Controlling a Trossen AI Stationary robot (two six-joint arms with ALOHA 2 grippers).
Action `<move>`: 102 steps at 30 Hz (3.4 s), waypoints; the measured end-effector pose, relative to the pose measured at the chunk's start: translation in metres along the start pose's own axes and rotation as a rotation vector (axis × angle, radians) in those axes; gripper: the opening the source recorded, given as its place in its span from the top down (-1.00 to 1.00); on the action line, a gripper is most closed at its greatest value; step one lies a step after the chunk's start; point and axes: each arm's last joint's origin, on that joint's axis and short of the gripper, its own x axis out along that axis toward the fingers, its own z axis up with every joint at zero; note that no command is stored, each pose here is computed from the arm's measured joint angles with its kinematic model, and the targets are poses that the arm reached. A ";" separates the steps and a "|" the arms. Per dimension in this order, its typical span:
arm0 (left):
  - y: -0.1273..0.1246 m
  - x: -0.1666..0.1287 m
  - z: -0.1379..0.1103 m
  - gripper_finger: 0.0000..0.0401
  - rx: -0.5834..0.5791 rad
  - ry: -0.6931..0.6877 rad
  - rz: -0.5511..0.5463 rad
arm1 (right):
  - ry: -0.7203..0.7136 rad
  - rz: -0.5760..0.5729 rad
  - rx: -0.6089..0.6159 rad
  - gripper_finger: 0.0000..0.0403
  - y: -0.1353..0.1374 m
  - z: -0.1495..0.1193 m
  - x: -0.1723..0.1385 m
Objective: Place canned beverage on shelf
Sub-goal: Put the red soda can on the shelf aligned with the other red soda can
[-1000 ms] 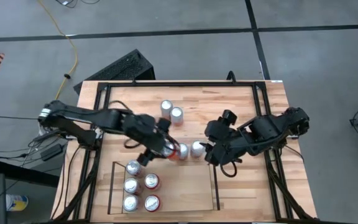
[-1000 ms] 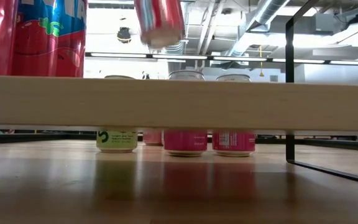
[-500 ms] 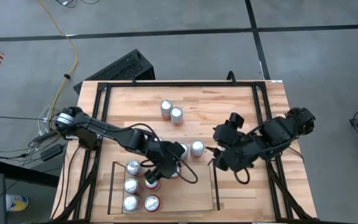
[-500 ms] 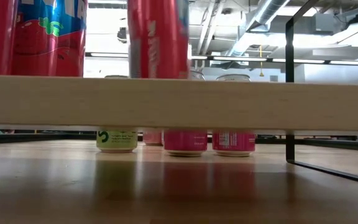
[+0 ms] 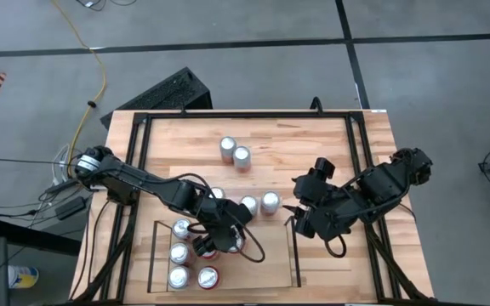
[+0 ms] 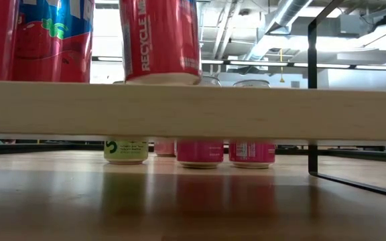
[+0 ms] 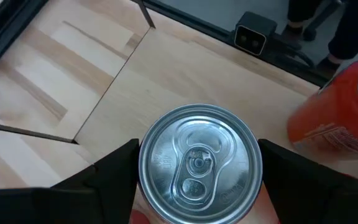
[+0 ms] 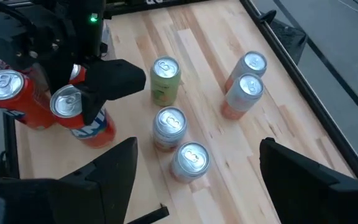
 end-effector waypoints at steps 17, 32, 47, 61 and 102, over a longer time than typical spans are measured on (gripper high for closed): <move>0.000 0.005 0.001 -0.57 0.026 -0.029 -0.024 | 0.000 0.000 0.000 -0.54 0.000 0.000 0.000; 0.008 -0.057 0.013 -0.57 -0.759 -0.122 0.389 | 0.001 0.000 0.001 -0.54 0.000 0.000 0.000; -0.034 -0.046 0.035 -0.57 -1.243 -0.189 0.516 | 0.001 0.000 0.000 -0.54 0.000 0.000 0.001; -0.014 -0.017 0.071 -0.57 -1.239 0.217 0.544 | 0.005 0.005 -0.002 -0.54 0.000 0.000 0.000; 0.001 0.028 0.071 -0.57 -1.618 0.394 0.475 | 0.006 0.003 -0.054 -0.54 0.000 0.000 0.001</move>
